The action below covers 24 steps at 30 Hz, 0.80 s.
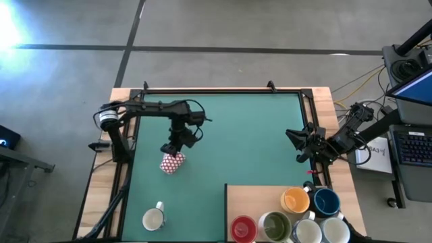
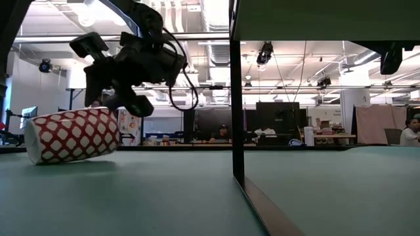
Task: Place coffee mugs
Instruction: Put the red patterned mug on the shelf
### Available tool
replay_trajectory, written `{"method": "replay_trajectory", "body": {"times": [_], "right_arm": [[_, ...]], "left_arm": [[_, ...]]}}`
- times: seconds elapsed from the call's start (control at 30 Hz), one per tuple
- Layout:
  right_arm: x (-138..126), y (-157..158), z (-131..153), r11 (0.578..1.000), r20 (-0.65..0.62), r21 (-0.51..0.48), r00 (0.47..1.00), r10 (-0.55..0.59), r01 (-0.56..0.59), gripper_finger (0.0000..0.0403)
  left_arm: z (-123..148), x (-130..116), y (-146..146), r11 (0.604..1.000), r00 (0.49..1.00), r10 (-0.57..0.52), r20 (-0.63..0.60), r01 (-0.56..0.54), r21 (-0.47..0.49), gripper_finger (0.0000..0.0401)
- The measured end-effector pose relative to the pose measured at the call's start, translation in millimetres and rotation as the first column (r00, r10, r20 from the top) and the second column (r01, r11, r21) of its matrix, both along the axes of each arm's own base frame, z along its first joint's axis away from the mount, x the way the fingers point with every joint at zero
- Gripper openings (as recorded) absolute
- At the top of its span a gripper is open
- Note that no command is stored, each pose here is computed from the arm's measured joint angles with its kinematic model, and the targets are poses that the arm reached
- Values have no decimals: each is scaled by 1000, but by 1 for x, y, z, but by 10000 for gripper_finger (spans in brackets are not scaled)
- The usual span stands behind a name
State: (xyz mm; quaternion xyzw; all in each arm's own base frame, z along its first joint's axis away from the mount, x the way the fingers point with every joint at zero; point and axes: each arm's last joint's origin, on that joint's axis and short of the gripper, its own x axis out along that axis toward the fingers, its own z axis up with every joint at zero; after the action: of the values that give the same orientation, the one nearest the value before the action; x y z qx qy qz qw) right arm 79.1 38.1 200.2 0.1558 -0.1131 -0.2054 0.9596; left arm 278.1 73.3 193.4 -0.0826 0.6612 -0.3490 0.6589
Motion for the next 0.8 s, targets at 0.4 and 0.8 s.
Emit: {"method": "replay_trajectory", "body": {"times": [0.4,0.8], "right_arm": [[0,0,0,1000,0,0,1000,0,0,50],[0,0,0,1000,0,0,1000,0,0,50]], "left_arm": [[-2,-3,-4,998,999,30,-32,-31,-50,58],[6,-1,-6,992,998,59,10,-57,-116,5]]}}
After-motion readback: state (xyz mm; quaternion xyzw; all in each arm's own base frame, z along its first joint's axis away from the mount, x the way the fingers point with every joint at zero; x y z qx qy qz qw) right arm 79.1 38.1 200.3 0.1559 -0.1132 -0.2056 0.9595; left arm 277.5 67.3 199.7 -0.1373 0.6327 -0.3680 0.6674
